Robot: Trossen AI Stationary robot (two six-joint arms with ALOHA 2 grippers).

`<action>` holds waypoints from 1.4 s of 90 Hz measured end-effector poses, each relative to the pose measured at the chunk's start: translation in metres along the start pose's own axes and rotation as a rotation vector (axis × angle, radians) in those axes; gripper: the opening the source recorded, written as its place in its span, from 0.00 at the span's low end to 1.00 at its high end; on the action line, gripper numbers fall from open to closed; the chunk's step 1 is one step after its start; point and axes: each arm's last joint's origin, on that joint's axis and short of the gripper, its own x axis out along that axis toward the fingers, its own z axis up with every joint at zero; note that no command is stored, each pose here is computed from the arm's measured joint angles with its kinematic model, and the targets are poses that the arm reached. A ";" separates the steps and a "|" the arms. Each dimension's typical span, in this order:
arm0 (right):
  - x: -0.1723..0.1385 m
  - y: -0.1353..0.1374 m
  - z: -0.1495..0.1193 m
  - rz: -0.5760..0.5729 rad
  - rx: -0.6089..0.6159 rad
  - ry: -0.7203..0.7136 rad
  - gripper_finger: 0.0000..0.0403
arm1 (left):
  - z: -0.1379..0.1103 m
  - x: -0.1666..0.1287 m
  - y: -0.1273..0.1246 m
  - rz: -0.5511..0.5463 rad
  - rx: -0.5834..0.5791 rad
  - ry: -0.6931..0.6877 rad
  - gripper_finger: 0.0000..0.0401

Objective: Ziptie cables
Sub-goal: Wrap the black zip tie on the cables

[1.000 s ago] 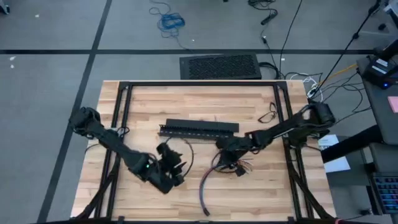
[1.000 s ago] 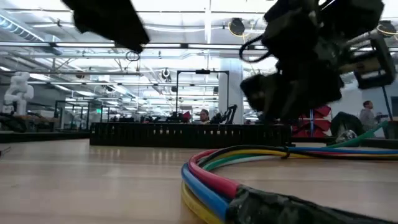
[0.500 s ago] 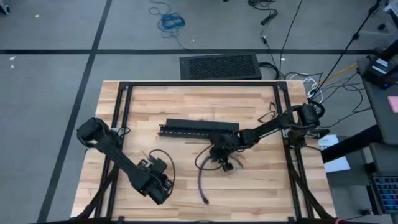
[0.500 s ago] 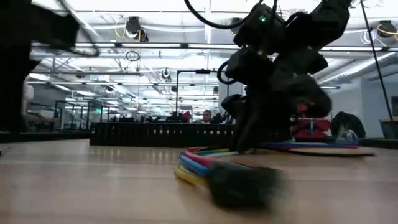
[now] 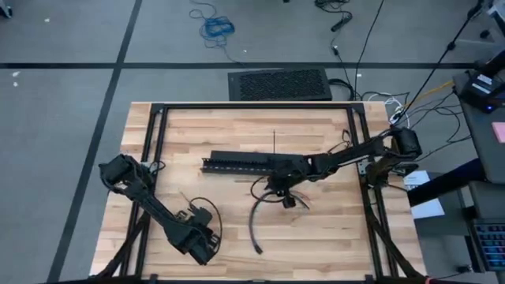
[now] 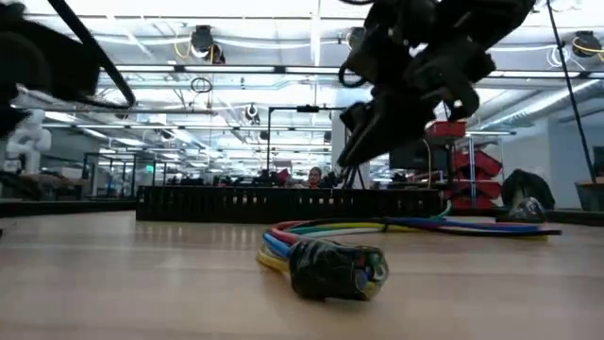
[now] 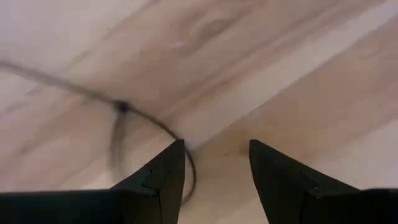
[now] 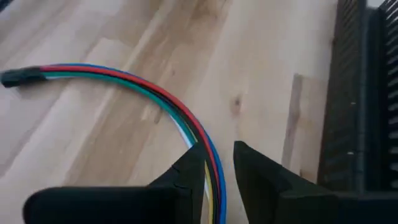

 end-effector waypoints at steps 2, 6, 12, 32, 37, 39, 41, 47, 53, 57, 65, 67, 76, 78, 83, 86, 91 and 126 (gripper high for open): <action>-0.002 0.000 0.001 0.000 -0.001 -0.003 0.19 | 0.001 0.003 -0.001 -0.009 -0.002 -0.003 0.44; -0.007 0.001 0.004 -0.003 -0.002 -0.016 0.19 | 0.002 0.007 -0.004 -0.028 0.000 -0.010 0.44; -0.013 0.001 0.006 -0.029 0.002 -0.018 0.19 | 0.005 0.012 -0.006 -0.045 -0.003 -0.021 0.44; -0.026 0.001 0.010 -0.055 -0.005 -0.017 0.19 | 0.029 0.014 -0.021 -0.185 0.049 -0.122 0.44; -0.027 0.001 0.011 -0.058 -0.010 -0.032 0.19 | 0.039 0.013 -0.029 -0.258 0.070 -0.162 0.44; -0.028 0.001 0.011 -0.058 -0.010 -0.030 0.19 | 0.044 0.013 -0.031 -0.276 0.082 -0.174 0.44; -0.028 0.002 0.011 -0.057 -0.012 -0.028 0.19 | 0.048 0.013 -0.033 -0.287 0.095 -0.189 0.44; -0.028 0.002 0.012 -0.057 -0.018 -0.033 0.19 | 0.057 0.011 -0.039 -0.335 0.124 -0.215 0.44; -0.028 0.002 0.011 -0.055 -0.017 -0.029 0.19 | 0.065 0.010 -0.040 -0.327 0.155 -0.222 0.44; -0.028 0.002 0.011 -0.054 -0.013 -0.029 0.19 | 0.069 0.011 -0.039 -0.316 0.169 -0.221 0.44; -0.026 0.002 0.011 -0.051 0.030 -0.031 0.19 | 0.076 0.011 -0.037 -0.298 0.174 -0.226 0.44; -0.026 0.002 0.011 -0.051 0.053 -0.033 0.19 | 0.078 0.009 -0.035 -0.290 0.177 -0.232 0.44; -0.020 0.000 0.011 -0.051 0.176 -0.055 0.19 | 0.083 -0.007 -0.027 -0.270 0.169 -0.278 0.44; -0.017 -0.001 0.010 -0.051 0.203 -0.055 0.19 | 0.084 -0.012 -0.024 -0.259 0.170 -0.295 0.44; -0.008 -0.002 0.010 -0.055 0.251 -0.076 0.19 | 0.083 -0.025 -0.016 -0.239 0.173 -0.339 0.44; -0.001 -0.001 0.009 -0.058 0.270 -0.094 0.19 | 0.082 -0.034 -0.011 -0.232 0.166 -0.369 0.44; 0.012 0.000 0.009 -0.072 0.293 -0.126 0.19 | 0.079 -0.050 0.002 -0.200 0.156 -0.418 0.44; 0.103 0.010 0.044 -0.109 0.268 -0.057 0.19 | 0.047 -0.084 0.053 -0.022 0.085 -0.535 0.44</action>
